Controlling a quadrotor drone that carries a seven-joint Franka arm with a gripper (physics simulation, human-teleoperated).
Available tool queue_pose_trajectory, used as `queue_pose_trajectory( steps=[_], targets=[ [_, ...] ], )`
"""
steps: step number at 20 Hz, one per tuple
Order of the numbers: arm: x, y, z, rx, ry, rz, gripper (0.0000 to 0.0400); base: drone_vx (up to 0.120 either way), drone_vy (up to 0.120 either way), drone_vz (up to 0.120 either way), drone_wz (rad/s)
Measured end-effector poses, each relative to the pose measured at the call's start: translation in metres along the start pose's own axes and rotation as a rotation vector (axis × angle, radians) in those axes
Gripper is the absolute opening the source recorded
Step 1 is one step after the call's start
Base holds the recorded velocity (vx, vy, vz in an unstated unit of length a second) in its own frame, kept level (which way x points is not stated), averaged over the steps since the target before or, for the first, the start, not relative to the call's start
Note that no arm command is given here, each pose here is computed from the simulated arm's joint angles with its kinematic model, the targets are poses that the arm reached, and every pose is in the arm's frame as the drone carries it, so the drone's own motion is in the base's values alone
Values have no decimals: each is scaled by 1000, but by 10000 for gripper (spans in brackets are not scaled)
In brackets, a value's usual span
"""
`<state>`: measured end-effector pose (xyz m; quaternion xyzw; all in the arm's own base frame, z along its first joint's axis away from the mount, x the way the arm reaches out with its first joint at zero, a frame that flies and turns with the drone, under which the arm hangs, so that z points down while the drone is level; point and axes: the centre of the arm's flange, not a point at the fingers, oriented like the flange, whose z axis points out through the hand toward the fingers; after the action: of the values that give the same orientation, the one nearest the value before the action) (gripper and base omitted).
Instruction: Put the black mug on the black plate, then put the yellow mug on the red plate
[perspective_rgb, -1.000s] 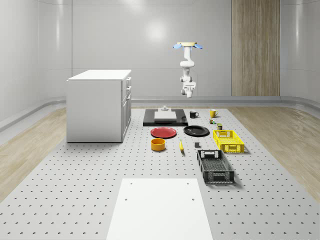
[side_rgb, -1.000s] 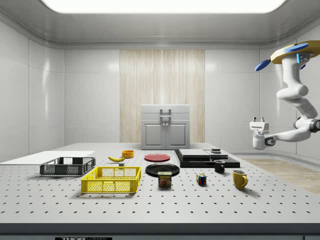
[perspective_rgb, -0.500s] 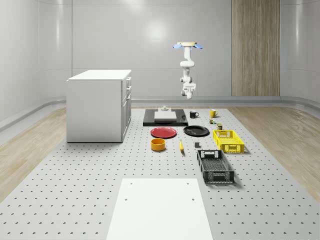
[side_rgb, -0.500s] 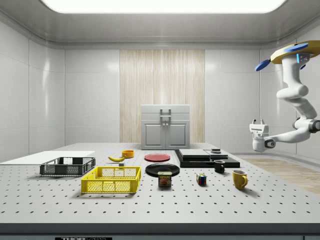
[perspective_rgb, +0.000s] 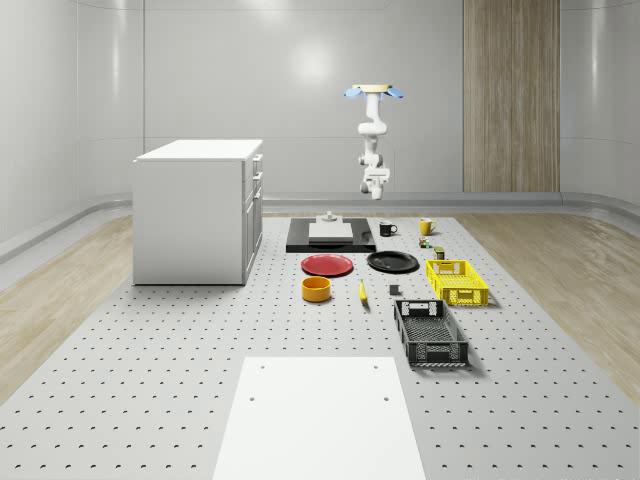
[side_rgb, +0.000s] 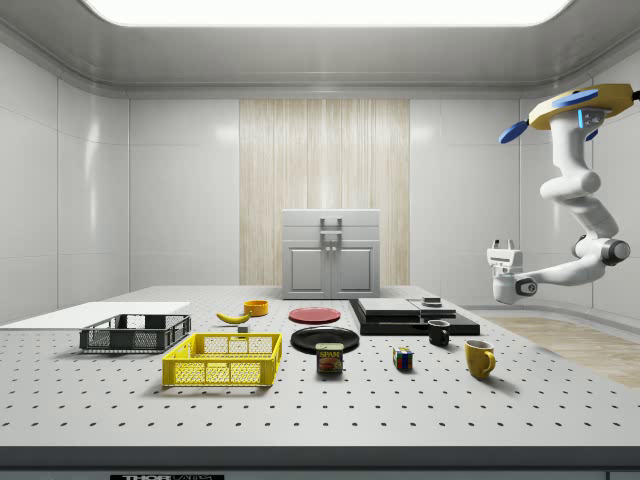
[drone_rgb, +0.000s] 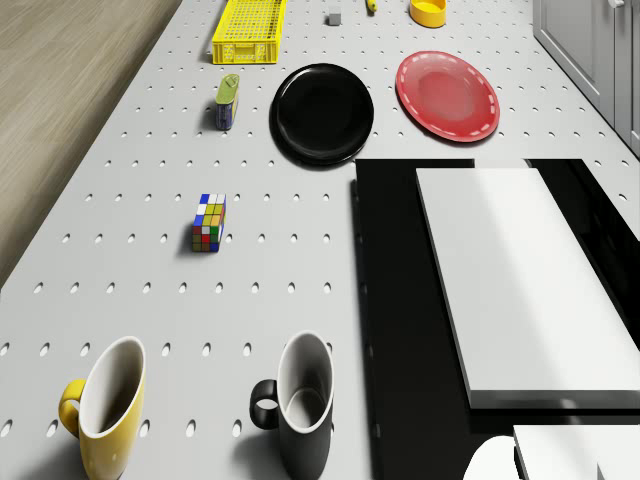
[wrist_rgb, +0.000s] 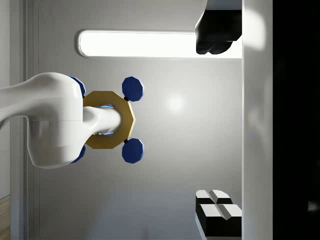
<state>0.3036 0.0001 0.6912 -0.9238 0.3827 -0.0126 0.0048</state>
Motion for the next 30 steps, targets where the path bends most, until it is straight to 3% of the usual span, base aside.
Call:
queue_pose_trajectory(
  steps=[20, 30],
  targets=[
    [-3, -1, 0, -6, 27, 0, 400, 120, -4, 0, 0],
    [-11, -7, 1, -75, 107, -1, 400, 92, 0, 0, 0]
  ],
)
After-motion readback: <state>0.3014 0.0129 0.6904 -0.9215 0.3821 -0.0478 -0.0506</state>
